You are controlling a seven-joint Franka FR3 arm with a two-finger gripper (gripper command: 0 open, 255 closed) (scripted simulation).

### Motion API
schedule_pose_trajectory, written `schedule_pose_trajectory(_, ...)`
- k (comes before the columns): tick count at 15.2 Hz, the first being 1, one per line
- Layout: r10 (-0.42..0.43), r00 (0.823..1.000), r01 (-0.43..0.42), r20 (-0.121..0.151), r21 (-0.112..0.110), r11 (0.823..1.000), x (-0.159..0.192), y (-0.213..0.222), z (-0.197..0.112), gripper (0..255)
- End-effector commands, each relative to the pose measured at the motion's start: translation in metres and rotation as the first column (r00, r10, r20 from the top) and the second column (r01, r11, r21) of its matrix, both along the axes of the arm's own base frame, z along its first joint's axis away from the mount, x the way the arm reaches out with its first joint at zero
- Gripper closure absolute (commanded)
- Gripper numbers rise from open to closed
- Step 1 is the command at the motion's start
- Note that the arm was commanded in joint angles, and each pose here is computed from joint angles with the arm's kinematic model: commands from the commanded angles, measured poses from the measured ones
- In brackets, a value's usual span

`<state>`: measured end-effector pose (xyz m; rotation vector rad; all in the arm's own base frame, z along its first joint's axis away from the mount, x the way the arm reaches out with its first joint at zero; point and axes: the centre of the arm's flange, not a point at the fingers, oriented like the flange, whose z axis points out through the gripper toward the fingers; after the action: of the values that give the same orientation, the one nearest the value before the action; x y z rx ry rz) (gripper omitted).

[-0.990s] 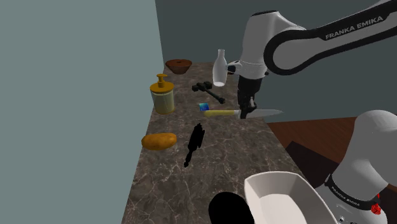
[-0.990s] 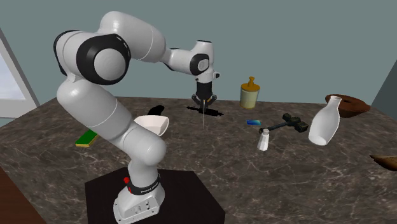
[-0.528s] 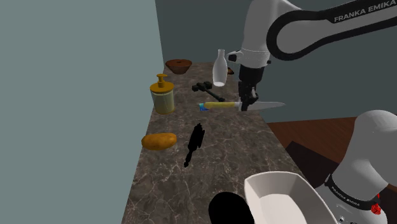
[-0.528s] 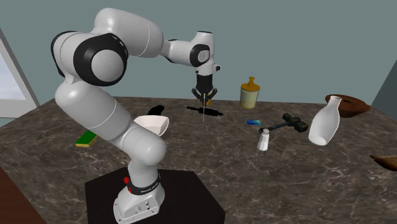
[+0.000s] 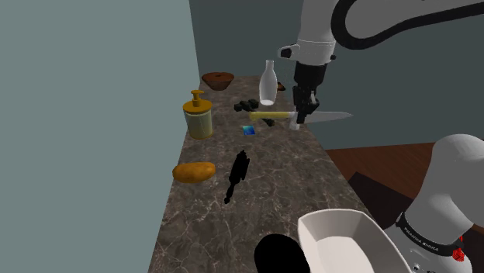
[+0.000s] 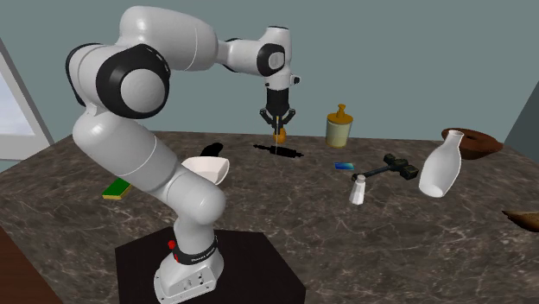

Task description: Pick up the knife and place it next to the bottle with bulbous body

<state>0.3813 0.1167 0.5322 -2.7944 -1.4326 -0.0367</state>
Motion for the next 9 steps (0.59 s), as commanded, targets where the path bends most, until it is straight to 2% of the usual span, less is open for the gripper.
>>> schedule_pose_trajectory(1,0.0,1.0,0.0,0.0,0.0,1.0,0.0,0.001,0.011,255)
schedule_pose_trajectory(9,0.0,1.0,0.0,0.0,0.0,1.0,0.0,0.001,0.053,255)
